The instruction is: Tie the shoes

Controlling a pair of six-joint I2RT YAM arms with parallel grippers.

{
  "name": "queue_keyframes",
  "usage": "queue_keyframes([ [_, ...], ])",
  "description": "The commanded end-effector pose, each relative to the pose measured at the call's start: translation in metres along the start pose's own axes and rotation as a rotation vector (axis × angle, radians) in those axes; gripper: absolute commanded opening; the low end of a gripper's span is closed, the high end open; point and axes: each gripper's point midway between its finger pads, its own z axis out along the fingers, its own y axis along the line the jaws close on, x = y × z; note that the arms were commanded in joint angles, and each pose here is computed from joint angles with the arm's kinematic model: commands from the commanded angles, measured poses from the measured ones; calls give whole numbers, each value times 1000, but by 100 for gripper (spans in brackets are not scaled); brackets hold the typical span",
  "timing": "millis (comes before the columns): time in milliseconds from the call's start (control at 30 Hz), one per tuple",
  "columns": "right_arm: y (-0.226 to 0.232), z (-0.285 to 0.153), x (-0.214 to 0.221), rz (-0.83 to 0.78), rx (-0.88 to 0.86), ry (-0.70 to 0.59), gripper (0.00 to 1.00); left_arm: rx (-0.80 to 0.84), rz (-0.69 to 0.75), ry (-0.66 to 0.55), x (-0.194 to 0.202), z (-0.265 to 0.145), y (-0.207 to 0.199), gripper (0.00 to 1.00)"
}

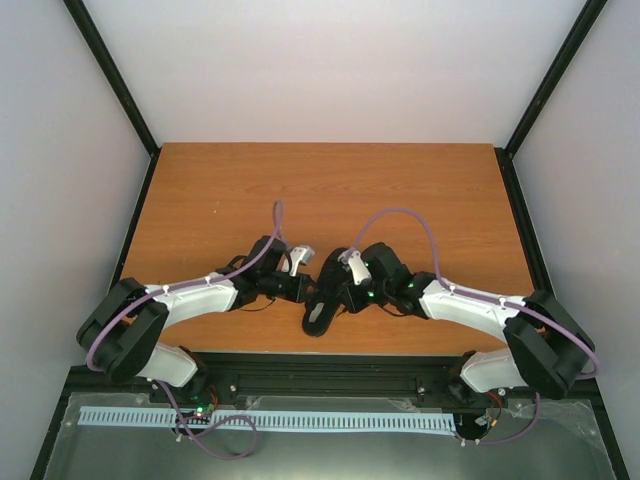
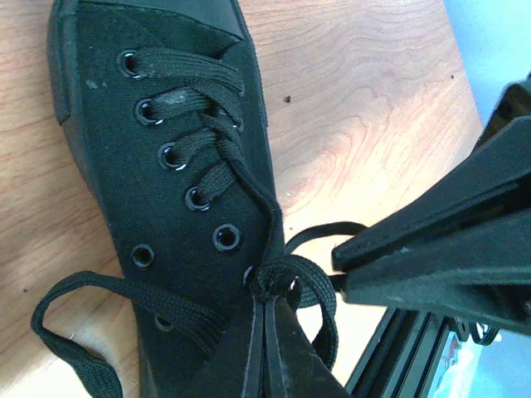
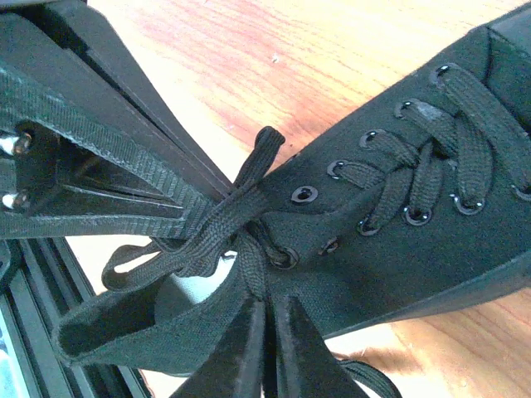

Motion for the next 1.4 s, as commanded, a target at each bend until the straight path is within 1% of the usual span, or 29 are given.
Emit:
queue_keyframes([
  [0, 2, -9, -5, -18, 27, -26, 11, -15, -45, -51, -10, -7, 2, 1],
  [67, 3, -14, -6, -23, 32, -36, 22, -20, -66, -61, -11, -9, 3, 1],
  [167, 7, -24, -11, -35, 33, -65, 42, -18, -106, -67, -10, -11, 3, 1],
  [233, 10, -33, -17, -38, 38, -100, 49, -6, -134, -65, -10, -12, 1, 1],
  [300, 16, -39, -22, -49, 52, -133, 50, 3, -164, -63, -10, -12, -1, 1],
  [400, 20, -41, -27, -84, 145, -182, 50, 2, -192, -57, -9, -12, -1, 1],
  [567, 40, -26, -25, -136, 244, -208, 48, -8, -213, -48, -7, -10, 3, 1],
  [700, 54, -6, -18, -146, 286, -178, 48, -16, -224, -46, -6, -9, 5, 1],
  [867, 69, 13, -9, -182, 298, -143, 48, -19, -225, -45, -7, -9, 5, 1],
  [1000, 72, 25, -3, -192, 320, -114, 46, -19, -226, -45, -7, -9, 5, 1],
  [1100, 71, 30, -2, -193, 344, -103, 41, -18, -224, -49, -8, -10, 4, 1],
  [1167, 67, 32, -1, -190, 379, -96, 37, -18, -224, -49, -8, -10, 4, 1],
  [1367, 56, 29, 0, -174, 444, -98, 15, -30, -220, -52, -8, -12, 5, 1],
])
